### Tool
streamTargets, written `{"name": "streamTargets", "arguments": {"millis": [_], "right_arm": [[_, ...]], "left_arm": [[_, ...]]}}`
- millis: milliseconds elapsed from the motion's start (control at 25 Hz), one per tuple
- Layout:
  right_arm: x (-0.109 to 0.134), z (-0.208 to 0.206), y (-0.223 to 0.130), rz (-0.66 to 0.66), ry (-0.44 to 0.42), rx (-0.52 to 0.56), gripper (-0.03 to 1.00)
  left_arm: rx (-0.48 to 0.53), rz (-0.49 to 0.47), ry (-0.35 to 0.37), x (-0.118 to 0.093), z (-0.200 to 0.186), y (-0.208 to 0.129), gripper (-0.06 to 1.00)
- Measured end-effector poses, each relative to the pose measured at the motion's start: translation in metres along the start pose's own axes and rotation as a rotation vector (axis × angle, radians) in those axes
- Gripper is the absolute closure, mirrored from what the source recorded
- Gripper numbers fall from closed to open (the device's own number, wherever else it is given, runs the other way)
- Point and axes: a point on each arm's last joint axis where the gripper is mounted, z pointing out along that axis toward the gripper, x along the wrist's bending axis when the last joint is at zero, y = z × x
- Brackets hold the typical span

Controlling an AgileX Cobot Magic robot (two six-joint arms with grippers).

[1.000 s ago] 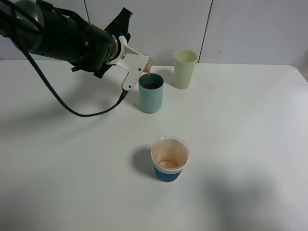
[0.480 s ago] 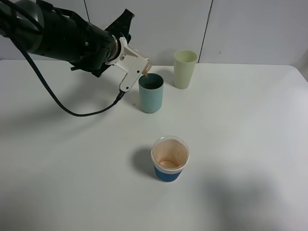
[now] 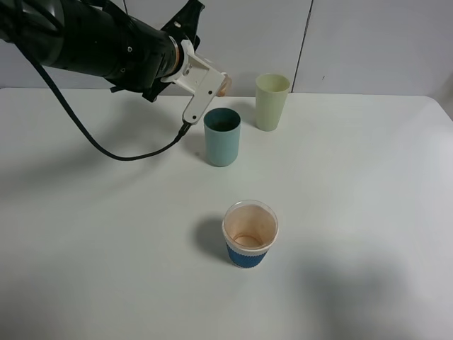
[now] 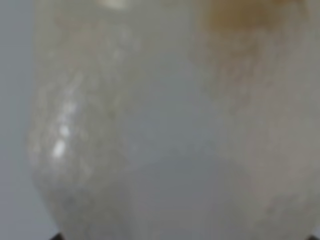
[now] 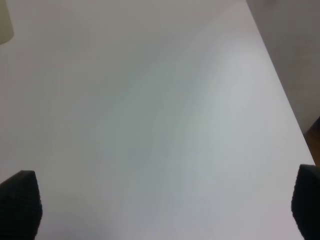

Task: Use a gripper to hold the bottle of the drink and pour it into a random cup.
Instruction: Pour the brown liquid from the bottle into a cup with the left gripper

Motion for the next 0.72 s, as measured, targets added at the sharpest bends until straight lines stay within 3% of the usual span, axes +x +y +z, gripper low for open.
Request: {"name": "streamTargets", "arguments": {"millis": [720], "right_arm": [[0.0000, 0.0000, 0.0000, 0.000, 0.000, 0.000, -0.03]], "left_arm": [[-0.001, 0.089, 0.000, 0.0000, 0.0000, 0.0001, 0.61]]}}
